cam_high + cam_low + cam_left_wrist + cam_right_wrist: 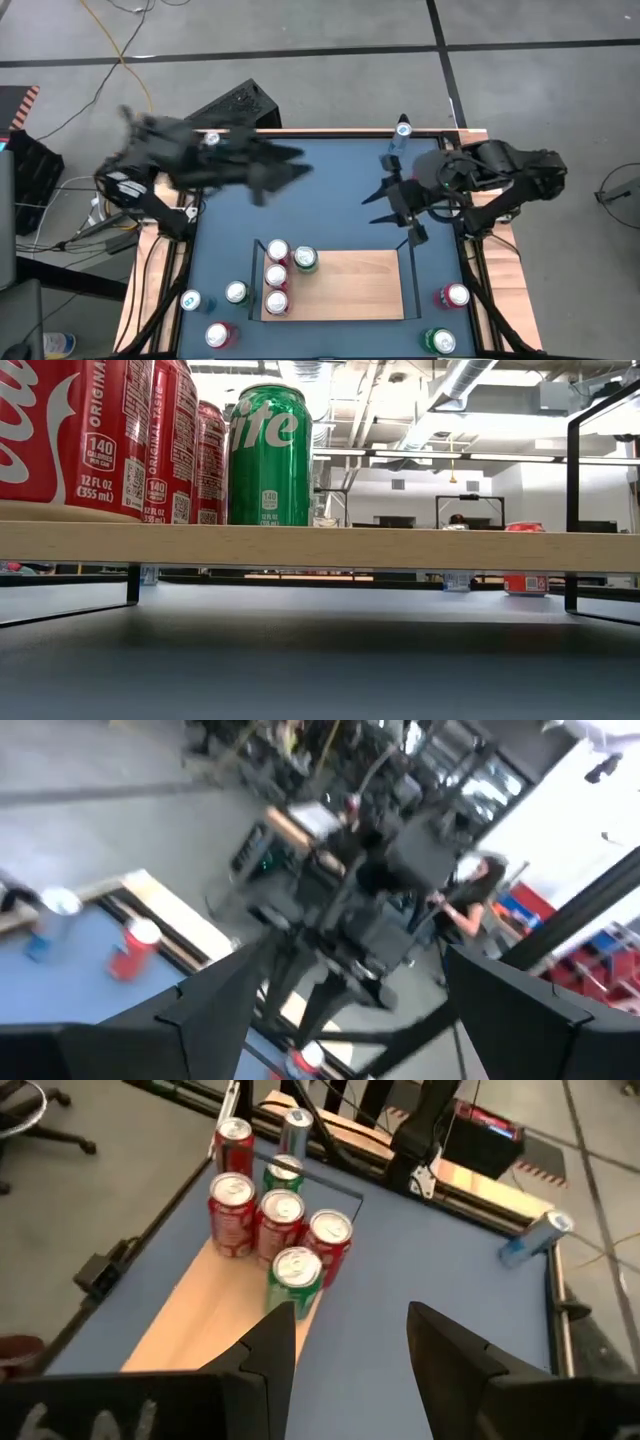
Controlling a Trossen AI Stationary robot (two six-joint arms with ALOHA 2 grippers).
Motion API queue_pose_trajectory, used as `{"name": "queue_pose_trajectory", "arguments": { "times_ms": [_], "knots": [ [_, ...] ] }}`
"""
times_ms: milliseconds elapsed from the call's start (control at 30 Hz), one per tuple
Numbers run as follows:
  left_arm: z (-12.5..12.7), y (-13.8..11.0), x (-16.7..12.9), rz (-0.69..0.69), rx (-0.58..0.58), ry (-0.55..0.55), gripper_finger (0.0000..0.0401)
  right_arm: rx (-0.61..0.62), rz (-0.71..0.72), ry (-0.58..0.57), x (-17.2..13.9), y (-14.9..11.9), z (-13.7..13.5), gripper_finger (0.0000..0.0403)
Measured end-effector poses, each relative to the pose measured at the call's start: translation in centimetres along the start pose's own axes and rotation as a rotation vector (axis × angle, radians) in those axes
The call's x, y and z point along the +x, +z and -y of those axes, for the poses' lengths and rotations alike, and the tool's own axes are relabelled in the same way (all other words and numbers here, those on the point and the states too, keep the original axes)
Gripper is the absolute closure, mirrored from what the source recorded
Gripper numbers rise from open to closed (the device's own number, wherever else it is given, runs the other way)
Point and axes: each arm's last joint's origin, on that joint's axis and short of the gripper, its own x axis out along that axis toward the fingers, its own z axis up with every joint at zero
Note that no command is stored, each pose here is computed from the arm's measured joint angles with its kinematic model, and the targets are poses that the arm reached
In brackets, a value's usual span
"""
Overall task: Place canned beverage on shelf
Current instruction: Put the top left green soda can on the shelf aligned with the left red soda can
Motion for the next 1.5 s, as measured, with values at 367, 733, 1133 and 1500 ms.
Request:
{"name": "queue_pose_trajectory", "arguments": {
  "times_ms": [367,733,1133,1500],
  "knots": [
    [0.3,1.3,-10.4,-0.043,0.206,0.058,0.0099,0.169,0.211,0.069,6.7,2.6,2.2,0.0227],
    [-1.7,0.8,-16.3,-0.205,0.306,0.034,0.0099,0.419,0.169,0.113,19.1,2.5,-0.9,0.0227],
    [-2.3,-4.5,-19.0,0.034,0.432,0.148,0.0099,0.424,0.143,-0.067,14.9,3.5,-4.6,0.0227],
    [-5.1,-12.1,-18.7,0.074,0.208,0.151,0.0099,0.319,0.076,-0.069,12.9,3.2,-5.8,0.0227]
  ]
}}
